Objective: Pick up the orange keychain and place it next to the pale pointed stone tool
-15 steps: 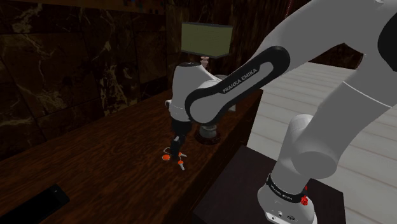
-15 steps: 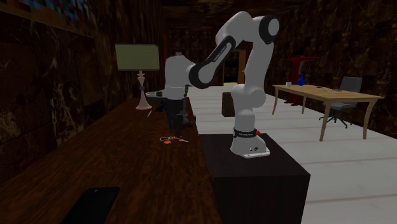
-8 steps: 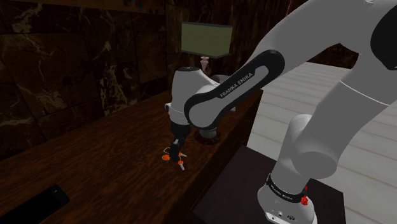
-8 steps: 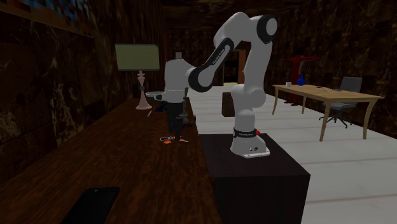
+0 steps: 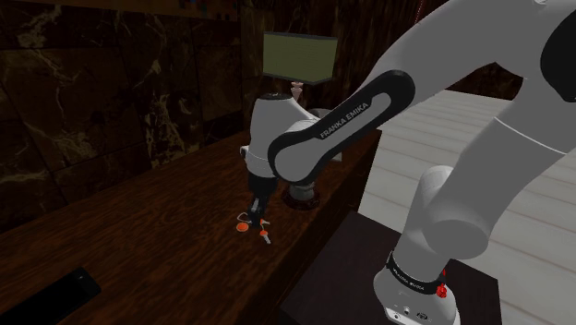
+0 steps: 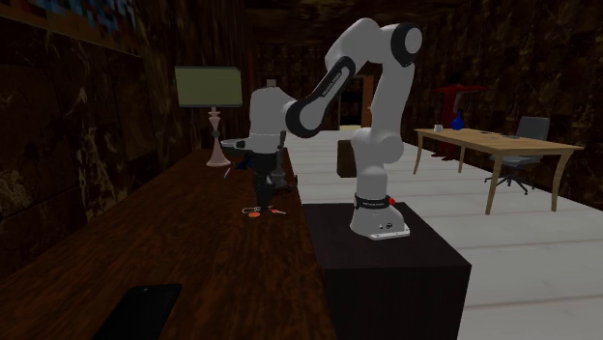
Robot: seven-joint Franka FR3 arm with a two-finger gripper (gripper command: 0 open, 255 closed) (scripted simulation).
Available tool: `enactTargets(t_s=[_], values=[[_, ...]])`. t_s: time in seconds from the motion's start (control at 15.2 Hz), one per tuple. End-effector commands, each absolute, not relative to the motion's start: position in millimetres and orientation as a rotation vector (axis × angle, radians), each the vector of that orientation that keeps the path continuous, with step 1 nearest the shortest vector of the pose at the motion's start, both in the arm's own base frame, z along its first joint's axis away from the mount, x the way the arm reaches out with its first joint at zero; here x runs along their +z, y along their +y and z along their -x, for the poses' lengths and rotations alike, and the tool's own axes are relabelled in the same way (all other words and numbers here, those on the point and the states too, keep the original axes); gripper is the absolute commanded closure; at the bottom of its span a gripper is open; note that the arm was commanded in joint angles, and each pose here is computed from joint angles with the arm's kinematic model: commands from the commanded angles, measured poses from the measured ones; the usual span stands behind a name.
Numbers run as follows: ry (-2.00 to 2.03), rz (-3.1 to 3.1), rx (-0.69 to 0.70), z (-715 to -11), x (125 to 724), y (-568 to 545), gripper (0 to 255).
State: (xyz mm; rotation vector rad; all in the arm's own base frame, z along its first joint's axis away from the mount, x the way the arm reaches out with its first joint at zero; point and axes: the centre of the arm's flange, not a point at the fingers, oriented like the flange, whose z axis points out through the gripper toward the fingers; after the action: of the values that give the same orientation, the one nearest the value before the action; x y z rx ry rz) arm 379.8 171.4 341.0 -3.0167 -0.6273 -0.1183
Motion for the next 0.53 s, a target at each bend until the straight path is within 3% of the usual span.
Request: enactTargets(t_s=[0.0, 0.46], values=[[-0.642, 3.015, -0.090, -374.4, 334.6, 175.4, 255], [-0.642, 3.015, -0.090, -376.8, 355.3, 176.4, 255]])
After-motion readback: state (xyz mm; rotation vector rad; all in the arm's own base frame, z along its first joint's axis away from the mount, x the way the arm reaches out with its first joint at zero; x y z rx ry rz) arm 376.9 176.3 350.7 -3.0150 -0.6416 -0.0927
